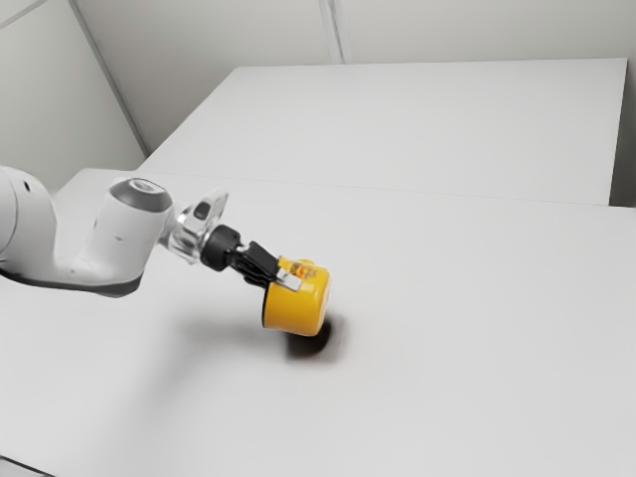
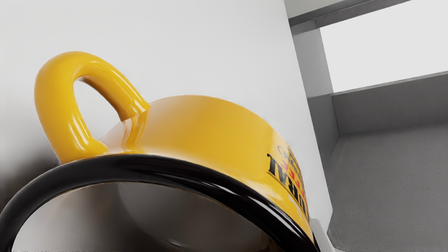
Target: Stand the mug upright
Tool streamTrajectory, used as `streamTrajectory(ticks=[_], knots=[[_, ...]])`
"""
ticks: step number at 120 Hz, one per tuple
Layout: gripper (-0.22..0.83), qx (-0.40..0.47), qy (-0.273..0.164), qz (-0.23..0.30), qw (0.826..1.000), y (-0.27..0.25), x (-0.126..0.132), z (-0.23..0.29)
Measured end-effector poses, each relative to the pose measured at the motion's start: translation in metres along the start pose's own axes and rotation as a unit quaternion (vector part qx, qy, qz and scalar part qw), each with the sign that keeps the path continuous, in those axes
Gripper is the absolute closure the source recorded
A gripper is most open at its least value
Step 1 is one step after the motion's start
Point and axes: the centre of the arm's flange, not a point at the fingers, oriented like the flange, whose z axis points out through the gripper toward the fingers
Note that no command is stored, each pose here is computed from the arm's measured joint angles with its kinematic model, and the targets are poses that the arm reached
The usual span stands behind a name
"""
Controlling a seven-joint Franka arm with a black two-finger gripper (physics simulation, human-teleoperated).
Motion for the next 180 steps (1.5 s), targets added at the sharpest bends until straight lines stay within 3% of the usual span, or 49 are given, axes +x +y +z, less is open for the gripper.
streamTrajectory(ticks=[19, 45, 75, 91, 150, 180], knots=[[0.76, 0.134, -0.083, 0.069, 0.985, 0.034, 0.006, -0.018], [0.77, 0.305, -0.172, 0.143, 0.926, 0.062, 0.012, -0.008], [0.77, 0.421, -0.204, 0.203, 0.860, 0.049, 0.004, 0.016], [0.77, 0.446, -0.217, 0.226, 0.839, 0.048, -0.001, 0.031], [0.76, 0.460, -0.235, 0.202, 0.832, 0.029, -0.013, 0.046], [0.28, 0.455, -0.236, 0.196, 0.836, 0.028, -0.014, 0.047]])
